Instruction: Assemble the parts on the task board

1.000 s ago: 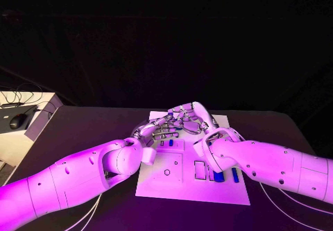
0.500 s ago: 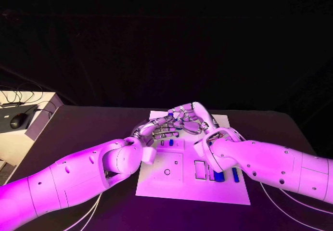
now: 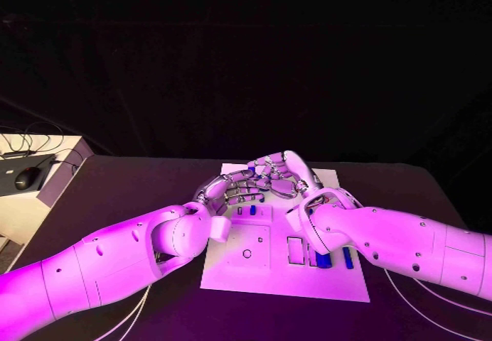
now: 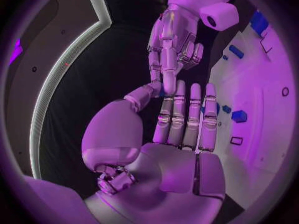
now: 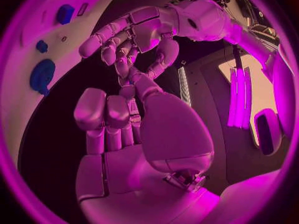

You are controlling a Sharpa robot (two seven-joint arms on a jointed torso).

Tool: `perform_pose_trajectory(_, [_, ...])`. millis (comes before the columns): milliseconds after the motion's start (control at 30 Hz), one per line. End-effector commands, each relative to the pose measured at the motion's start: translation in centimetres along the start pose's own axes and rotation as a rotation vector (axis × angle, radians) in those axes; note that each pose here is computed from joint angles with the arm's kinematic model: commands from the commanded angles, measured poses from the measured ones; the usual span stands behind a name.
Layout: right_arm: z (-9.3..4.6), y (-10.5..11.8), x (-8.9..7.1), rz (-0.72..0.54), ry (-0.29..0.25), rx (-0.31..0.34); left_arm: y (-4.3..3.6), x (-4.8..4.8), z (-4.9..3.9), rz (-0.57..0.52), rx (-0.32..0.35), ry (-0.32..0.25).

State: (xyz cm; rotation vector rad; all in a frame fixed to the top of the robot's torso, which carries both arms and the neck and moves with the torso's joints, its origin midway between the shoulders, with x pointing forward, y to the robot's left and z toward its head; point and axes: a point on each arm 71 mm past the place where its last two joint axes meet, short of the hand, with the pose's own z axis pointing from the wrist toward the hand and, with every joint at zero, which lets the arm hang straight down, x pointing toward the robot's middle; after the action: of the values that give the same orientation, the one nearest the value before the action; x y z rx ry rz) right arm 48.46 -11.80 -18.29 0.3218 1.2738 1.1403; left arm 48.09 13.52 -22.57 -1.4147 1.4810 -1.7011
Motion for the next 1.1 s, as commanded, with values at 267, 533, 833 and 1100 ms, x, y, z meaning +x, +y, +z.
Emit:
perform_pose_trajectory(267, [-0.2, -0.5, -0.7, 0.01, -0.023, 0.004, -0.39, -0.2, -0.02, 0.011, 0.039, -0.019])
perform_pose_trajectory(533, [-0.4, -0.7, -1.2, 0.011, -0.032, -0.004, -0.44, -0.4, -0.02, 0.043, 0.042, -0.03])
perform_pose_trajectory(833, [-1.7, -1.0, -2.9, 0.018, -0.033, 0.002, -0.73, -1.29, 0.02, 0.105, 0.044, -0.06])
perform_pose_trajectory(1100, [-2.8, -1.2, -7.3, 0.016, -0.067, 0.025, -2.81, -3.45, 0.57, 0.228, 0.018, -0.098])
